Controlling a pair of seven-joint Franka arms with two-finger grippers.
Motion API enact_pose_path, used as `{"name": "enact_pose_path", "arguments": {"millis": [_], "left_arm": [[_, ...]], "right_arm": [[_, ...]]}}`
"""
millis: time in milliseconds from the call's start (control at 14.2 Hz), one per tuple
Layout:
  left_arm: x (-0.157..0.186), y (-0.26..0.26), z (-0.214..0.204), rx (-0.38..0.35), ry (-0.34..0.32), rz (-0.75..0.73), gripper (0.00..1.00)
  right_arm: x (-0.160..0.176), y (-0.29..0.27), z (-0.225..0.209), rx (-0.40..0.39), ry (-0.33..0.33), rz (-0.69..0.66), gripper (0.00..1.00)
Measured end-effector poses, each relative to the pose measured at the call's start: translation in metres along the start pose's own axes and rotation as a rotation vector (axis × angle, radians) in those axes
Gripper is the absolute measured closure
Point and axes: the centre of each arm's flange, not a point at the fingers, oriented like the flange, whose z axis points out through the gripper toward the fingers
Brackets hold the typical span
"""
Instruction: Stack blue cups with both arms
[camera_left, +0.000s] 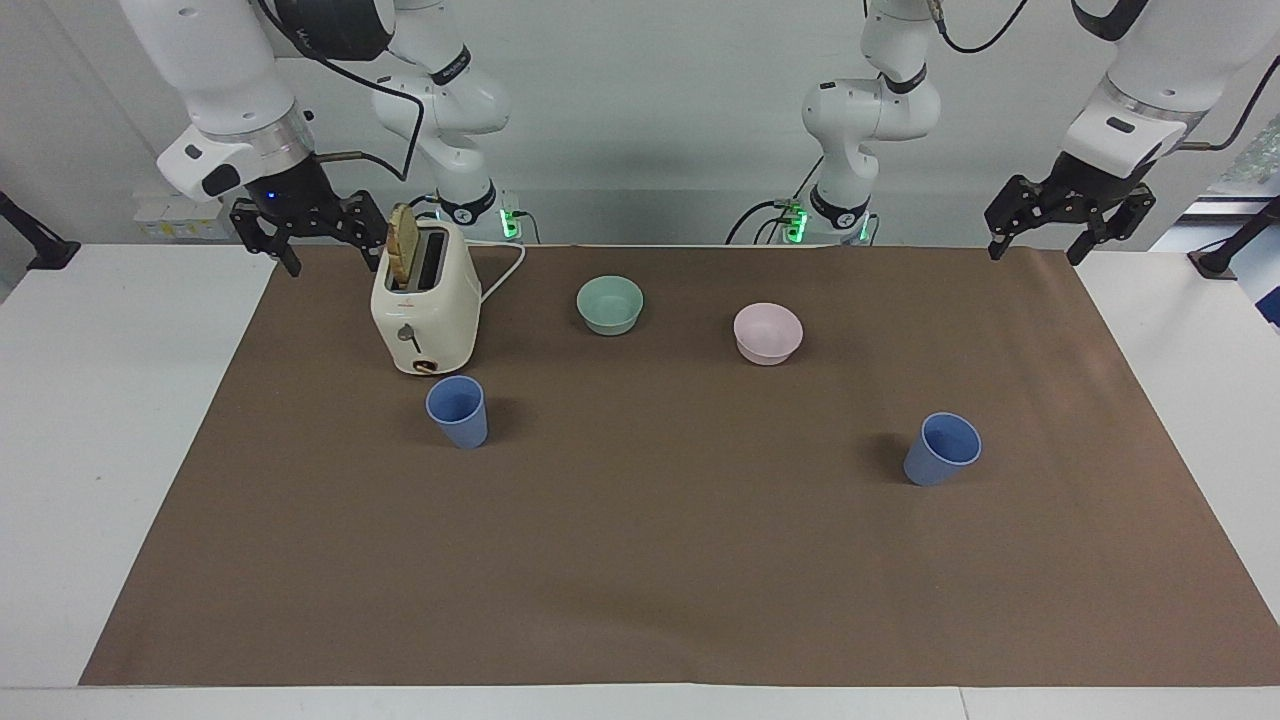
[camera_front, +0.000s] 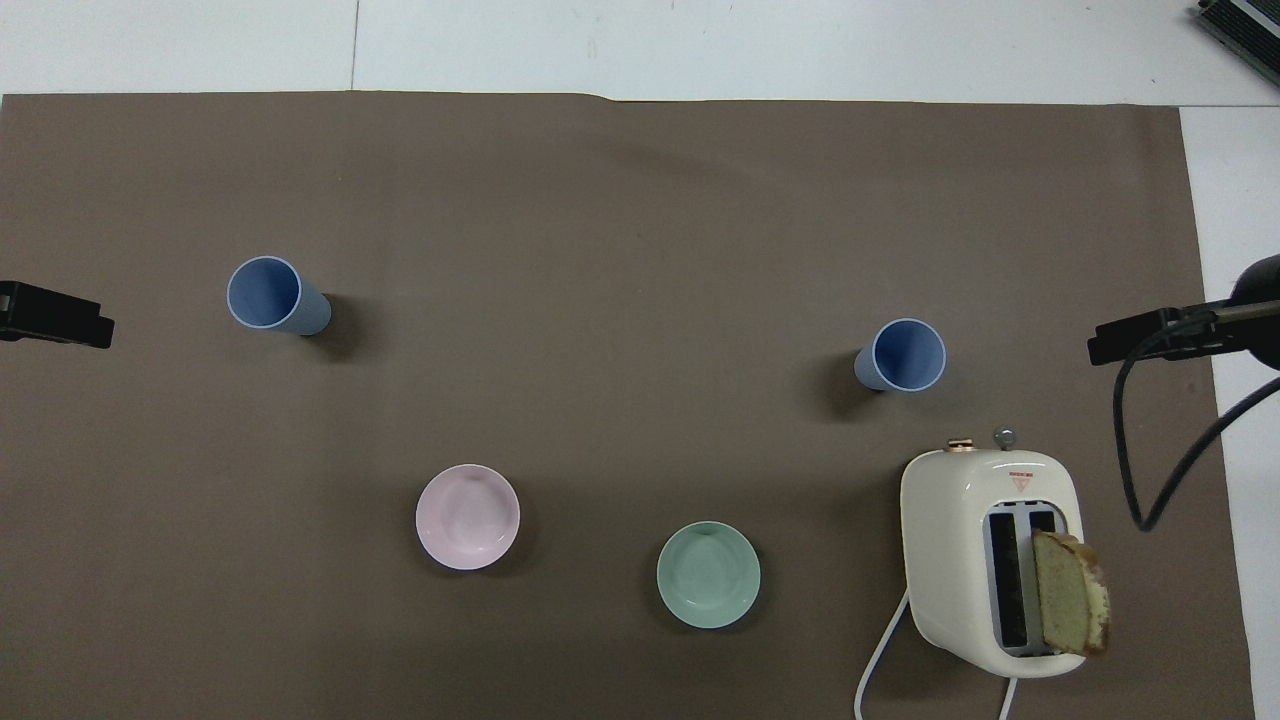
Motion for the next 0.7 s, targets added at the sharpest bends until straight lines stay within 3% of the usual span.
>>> {"name": "enact_pose_path", "arguments": {"millis": [704], "left_arm": [[-0.001,0.0,0.0021,-0.001,-0.004,0.0,0.0]], "right_arm": [[0.0,0.0,0.0,0.0,0.0,0.0,0.0]]}}
